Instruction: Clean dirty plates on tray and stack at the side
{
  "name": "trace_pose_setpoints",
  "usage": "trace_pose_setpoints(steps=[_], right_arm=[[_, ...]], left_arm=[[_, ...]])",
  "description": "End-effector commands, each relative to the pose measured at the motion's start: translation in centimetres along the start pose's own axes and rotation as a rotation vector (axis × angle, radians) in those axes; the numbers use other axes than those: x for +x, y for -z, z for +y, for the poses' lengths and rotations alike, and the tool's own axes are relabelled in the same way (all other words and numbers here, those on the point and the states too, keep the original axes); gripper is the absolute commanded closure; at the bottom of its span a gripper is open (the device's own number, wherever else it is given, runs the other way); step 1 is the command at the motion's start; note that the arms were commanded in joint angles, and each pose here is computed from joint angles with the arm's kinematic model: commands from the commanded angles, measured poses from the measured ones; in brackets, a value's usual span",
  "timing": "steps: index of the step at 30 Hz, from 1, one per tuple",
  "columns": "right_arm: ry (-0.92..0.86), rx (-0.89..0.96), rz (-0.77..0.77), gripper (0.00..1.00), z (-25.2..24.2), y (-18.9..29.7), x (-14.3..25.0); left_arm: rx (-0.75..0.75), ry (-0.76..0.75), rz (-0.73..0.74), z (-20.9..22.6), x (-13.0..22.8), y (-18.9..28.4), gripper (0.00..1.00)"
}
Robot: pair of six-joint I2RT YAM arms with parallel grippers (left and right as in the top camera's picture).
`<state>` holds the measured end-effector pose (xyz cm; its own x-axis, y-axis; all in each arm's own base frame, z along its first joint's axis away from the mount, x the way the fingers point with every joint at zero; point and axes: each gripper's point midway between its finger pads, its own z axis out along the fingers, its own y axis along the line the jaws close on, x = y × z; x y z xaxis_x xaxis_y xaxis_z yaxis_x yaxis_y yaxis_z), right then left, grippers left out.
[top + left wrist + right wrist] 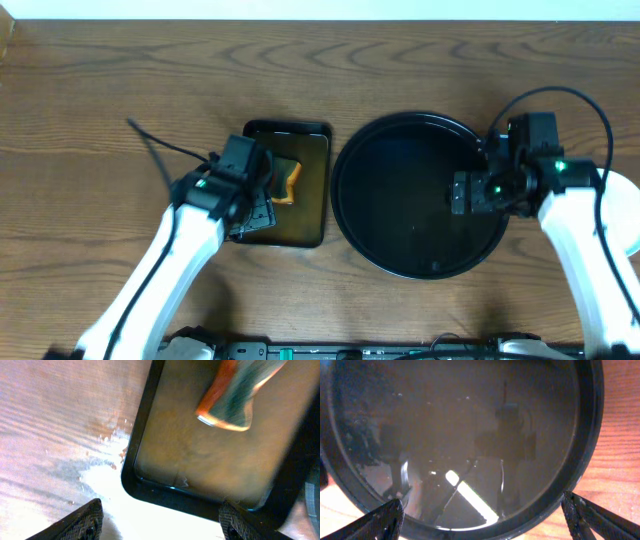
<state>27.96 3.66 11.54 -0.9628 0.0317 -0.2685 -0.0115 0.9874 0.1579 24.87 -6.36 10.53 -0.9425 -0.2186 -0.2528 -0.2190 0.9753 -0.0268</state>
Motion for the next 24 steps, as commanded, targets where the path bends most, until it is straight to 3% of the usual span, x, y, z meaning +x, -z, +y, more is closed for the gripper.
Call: trace_pose_setpoints(steps=[1, 8, 12, 24], right_arm=[[0.017, -0.006, -0.127, 0.01, 0.9, 1.6, 1.0], [0.051, -0.008, -0.395, 0.01, 0.8, 4.9, 1.9], [0.059, -0.018, -0.469, 0.01, 1.0, 6.6, 2.8], [0.058, -0.016, -0.455, 0.01, 0.9, 6.9, 4.0]], left_arm=[[0.087, -0.024, -0.12, 0.3, 0.4, 2.6, 0.25], [0.258, 0.011, -0.43, 1.0, 0.7, 6.7, 0.25], [0.313, 0.026, -0.542, 1.6, 1.0, 9.0, 0.25], [0.329, 0.03, -0.571, 1.9, 1.2, 9.7, 0.25]])
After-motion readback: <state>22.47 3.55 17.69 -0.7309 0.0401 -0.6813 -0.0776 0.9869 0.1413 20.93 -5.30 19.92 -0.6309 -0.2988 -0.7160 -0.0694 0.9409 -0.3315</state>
